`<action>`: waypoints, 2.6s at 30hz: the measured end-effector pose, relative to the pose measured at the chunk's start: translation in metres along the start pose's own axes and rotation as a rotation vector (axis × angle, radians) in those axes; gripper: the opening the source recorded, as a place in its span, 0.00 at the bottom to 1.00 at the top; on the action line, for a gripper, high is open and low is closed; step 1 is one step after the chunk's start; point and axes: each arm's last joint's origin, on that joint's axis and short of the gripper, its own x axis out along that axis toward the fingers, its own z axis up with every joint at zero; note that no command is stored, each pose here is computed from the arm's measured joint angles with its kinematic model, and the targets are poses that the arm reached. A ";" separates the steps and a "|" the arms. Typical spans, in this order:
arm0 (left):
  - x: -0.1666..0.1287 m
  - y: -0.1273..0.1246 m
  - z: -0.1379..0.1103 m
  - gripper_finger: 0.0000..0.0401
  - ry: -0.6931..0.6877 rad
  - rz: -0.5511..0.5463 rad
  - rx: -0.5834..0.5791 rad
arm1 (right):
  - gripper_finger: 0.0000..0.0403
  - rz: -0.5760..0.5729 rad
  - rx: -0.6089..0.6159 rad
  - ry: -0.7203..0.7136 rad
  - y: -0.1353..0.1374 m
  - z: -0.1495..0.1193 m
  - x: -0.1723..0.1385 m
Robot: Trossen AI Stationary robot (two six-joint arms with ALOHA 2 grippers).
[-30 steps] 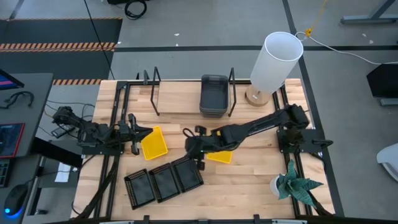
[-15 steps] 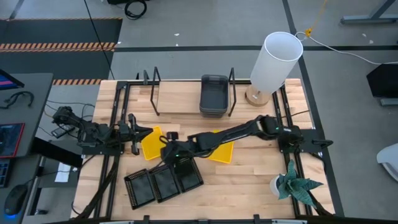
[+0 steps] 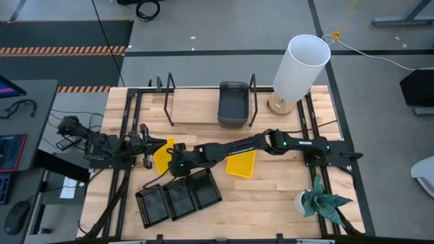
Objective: Stack baskets on shelf by color
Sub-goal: Stack the left yellow basket on the right yellow baskets
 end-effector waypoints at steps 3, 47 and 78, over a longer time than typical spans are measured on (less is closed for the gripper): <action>0.000 0.000 0.000 0.10 -0.001 0.000 0.000 | 0.32 0.027 0.000 -0.005 0.000 -0.001 0.001; 0.000 0.000 0.000 0.07 -0.001 0.000 0.000 | 0.01 -0.182 0.220 0.418 0.053 0.012 -0.106; 0.000 0.000 0.000 0.10 0.003 0.000 0.002 | 0.01 -0.330 0.417 0.583 0.126 -0.061 -0.199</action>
